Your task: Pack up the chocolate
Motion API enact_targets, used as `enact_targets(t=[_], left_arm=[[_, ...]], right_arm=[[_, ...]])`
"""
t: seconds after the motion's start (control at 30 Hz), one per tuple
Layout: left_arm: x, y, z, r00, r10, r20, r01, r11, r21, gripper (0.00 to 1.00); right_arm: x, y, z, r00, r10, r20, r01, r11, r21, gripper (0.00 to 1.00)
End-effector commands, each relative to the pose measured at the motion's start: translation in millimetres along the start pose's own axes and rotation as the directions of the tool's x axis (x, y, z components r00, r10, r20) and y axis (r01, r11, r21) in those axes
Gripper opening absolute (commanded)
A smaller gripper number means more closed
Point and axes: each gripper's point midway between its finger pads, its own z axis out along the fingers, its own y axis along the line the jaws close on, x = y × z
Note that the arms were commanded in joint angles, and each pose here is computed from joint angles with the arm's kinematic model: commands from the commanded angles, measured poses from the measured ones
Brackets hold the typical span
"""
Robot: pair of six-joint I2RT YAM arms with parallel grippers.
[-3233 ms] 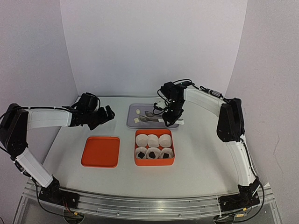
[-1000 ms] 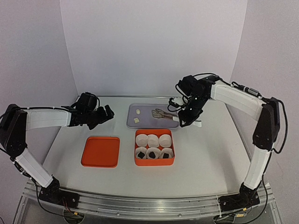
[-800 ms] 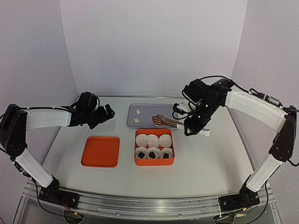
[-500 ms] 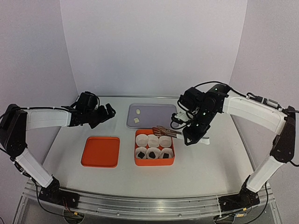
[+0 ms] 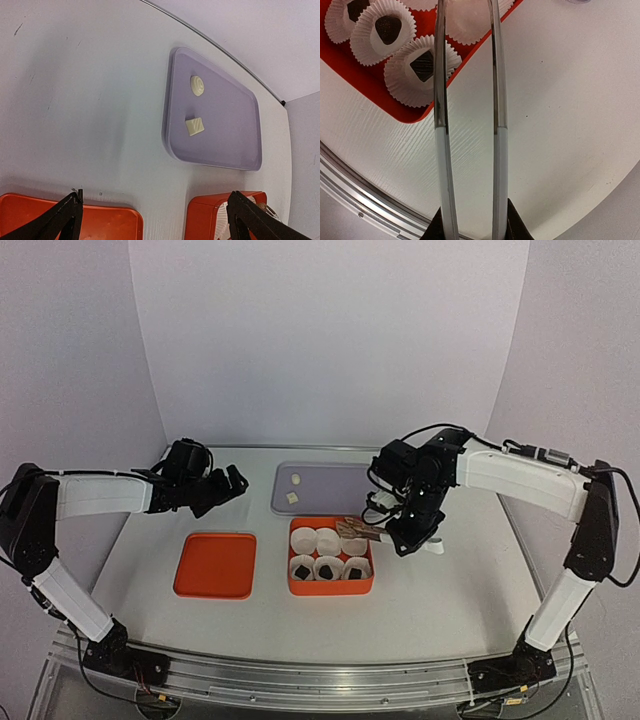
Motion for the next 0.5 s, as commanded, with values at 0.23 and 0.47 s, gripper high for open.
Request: enact_targets(t=[0.23, 0.47], left_arm=[[-3.0, -5.6, -7.3, 1.0, 0.018, 0.022, -0.018, 0.999, 0.028, 1.0], [-3.2, -4.2, -10.5, 0.999, 0.012, 0.03, -0.013, 1.0, 0.028, 1.0]], right_arm=[[5.0, -6.9, 2.8, 0.999, -0.01, -0.045, 0.012, 0.998, 0.064, 0.02], [7.2, -4.3, 4.5, 0.998, -0.03, -0.06, 0.034, 0.997, 0.064, 0.04]])
